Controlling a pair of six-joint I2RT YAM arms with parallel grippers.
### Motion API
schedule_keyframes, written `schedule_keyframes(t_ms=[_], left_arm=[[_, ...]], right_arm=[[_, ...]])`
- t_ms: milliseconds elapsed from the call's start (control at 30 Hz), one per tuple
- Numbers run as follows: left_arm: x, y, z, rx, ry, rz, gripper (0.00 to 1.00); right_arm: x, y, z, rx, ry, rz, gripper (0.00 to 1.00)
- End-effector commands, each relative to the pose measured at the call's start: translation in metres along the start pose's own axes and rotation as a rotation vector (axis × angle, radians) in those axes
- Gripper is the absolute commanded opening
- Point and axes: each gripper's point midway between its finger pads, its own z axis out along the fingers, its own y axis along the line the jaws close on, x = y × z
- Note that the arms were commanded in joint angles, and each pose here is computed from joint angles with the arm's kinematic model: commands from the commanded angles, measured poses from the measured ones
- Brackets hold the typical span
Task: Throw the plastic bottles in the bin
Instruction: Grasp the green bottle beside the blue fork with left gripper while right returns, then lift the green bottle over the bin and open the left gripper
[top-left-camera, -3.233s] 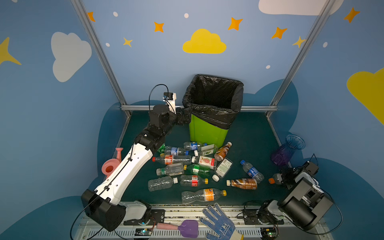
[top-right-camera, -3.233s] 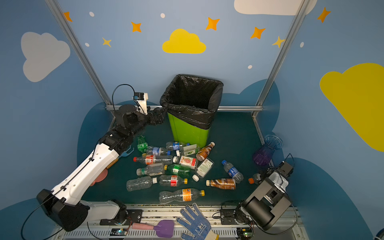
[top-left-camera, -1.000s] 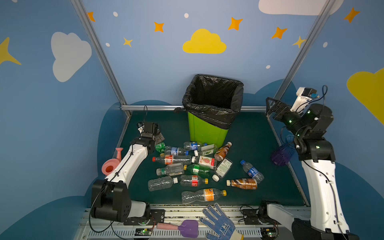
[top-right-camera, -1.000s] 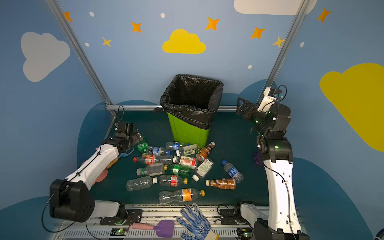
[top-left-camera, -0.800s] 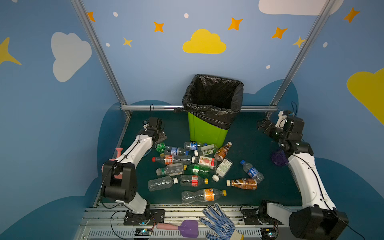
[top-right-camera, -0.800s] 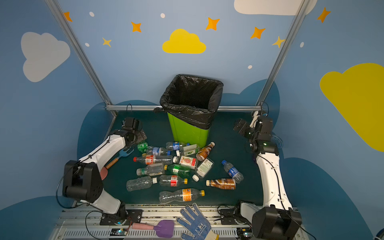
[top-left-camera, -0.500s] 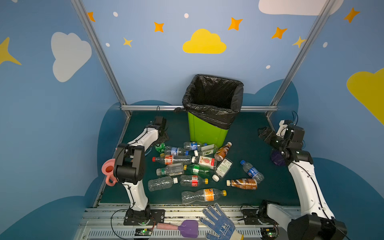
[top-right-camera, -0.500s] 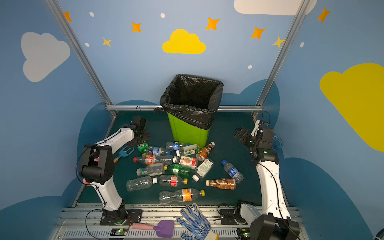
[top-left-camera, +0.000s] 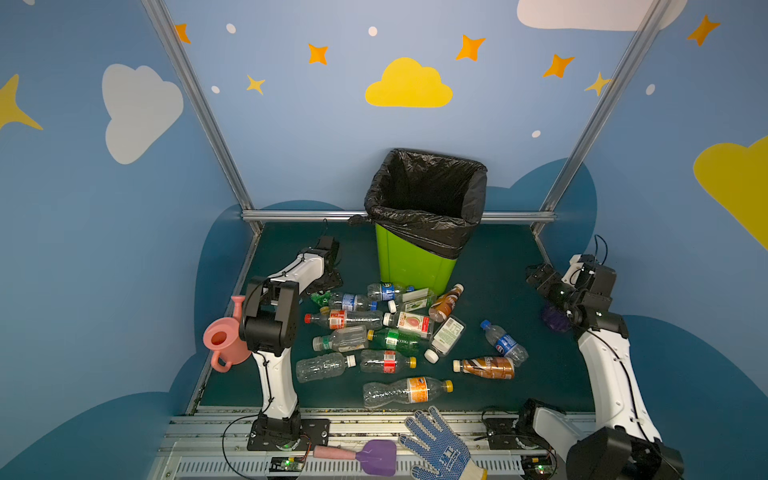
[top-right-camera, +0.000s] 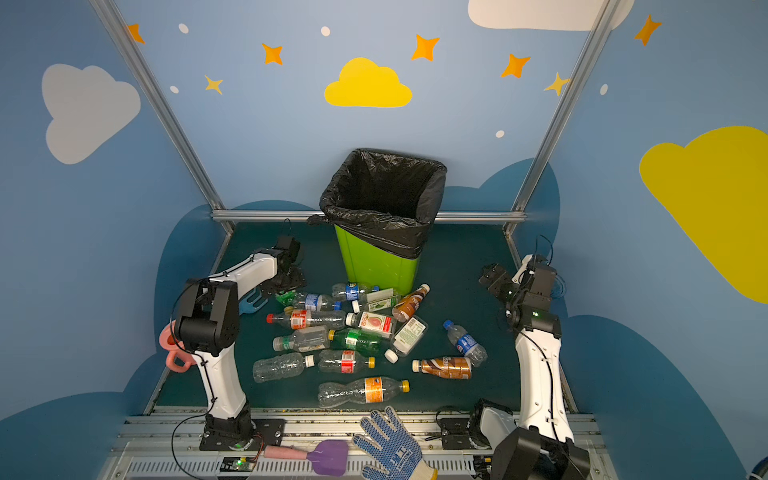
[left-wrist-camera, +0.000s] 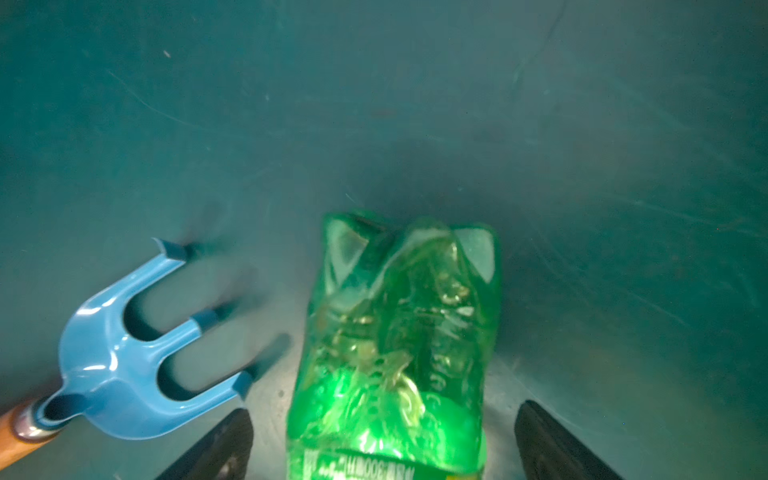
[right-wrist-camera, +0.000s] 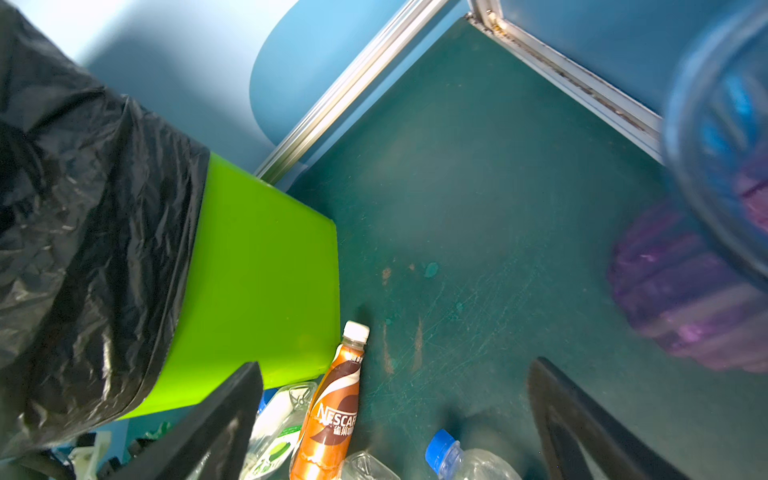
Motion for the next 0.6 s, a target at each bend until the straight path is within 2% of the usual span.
schedule_keyframes(t_ms=[0, 133, 333, 567], left_arm=[[0.001, 0.000, 0.004, -0.005, 0.032, 0.022, 0.94], [-0.002, -0.002, 0.003, 0.025, 0.022, 0.008, 0.86], [-0.009, 0.005, -0.002, 0.053, 0.022, -0.027, 0.62], [-0.052, 0.022, -0.061, 0.184, -0.131, -0.135, 0.55]], right_arm=[[-0.006, -0.001, -0.009, -0.013, -0.036, 0.019, 0.98], [-0.004, -0.007, -0.012, -0.003, -0.041, 0.031, 0.98], [-0.001, -0.022, -0.019, 0.026, -0.064, 0.071, 0.98], [-0.005, -0.030, -0.024, 0.032, -0.079, 0.100, 0.98]])
